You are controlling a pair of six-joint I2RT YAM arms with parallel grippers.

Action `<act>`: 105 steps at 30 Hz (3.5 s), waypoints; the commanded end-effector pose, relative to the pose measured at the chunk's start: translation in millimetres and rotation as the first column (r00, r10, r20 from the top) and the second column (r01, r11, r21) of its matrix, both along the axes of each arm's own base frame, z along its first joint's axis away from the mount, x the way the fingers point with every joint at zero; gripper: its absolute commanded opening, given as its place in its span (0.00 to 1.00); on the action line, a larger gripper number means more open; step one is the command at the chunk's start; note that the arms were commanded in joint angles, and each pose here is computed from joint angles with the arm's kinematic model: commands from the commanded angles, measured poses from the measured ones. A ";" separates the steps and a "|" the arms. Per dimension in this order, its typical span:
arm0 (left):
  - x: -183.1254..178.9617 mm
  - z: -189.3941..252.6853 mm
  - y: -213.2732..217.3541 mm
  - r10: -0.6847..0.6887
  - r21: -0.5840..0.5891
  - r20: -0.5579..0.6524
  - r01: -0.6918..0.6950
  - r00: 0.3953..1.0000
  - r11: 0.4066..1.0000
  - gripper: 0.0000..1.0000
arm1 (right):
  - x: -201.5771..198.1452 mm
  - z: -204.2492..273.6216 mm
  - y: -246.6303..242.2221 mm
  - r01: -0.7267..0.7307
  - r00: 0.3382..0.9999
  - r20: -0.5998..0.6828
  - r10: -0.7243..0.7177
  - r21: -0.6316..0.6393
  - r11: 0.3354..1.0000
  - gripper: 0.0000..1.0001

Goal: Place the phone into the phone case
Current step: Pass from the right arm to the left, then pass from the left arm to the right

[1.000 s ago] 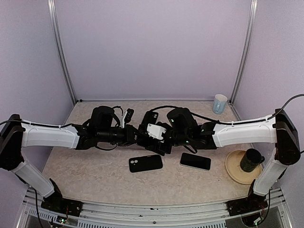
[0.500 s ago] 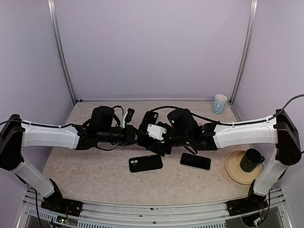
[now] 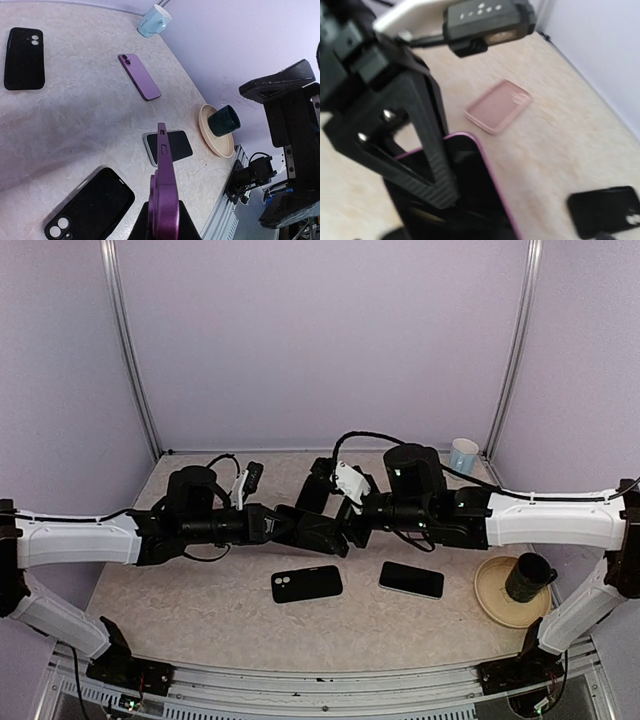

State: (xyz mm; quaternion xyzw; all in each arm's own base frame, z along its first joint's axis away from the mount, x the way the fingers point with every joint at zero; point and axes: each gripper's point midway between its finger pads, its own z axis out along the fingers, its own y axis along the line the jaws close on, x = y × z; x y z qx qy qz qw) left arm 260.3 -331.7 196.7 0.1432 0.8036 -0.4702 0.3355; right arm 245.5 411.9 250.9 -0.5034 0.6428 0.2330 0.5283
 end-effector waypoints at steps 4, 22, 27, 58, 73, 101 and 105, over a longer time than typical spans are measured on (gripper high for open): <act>-8.4 57.9 10.3 0.004 -0.140 0.200 0.024 0.980 0.990 0.00 | -9.0 46.4 -9.3 -0.012 0.947 -0.308 0.091 0.249 0.968 1.00; -43.2 106.7 18.0 -0.047 -0.348 0.320 0.163 0.946 0.923 0.00 | 8.8 64.1 -38.5 0.121 0.711 -0.650 0.270 0.491 0.863 1.00; -41.7 104.9 17.0 -0.042 -0.371 0.306 0.159 0.951 0.915 0.00 | -1.5 59.8 -31.9 0.083 0.633 -0.685 0.362 0.525 0.847 0.99; -28.1 80.5 10.7 0.004 -0.466 0.195 0.089 0.981 0.880 0.00 | -41.9 28.2 1.9 -0.073 0.499 -0.694 0.519 0.563 0.823 0.85; -23.7 66.7 8.9 0.006 -0.433 0.158 0.064 0.987 0.899 0.00 | -49.0 34.4 -0.2 -0.127 0.511 -0.658 0.552 0.578 0.806 0.24; -20.4 27.3 44.2 0.132 -0.310 0.102 -0.094 0.986 0.946 0.97 | -39.7 6.0 0.5 -0.064 0.501 -0.740 0.449 0.485 0.872 0.00; -23.5 20.0 51.8 0.152 -0.304 0.087 -0.119 0.985 0.945 0.99 | -38.4 -1.9 1.2 -0.051 0.491 -0.758 0.429 0.467 0.883 0.00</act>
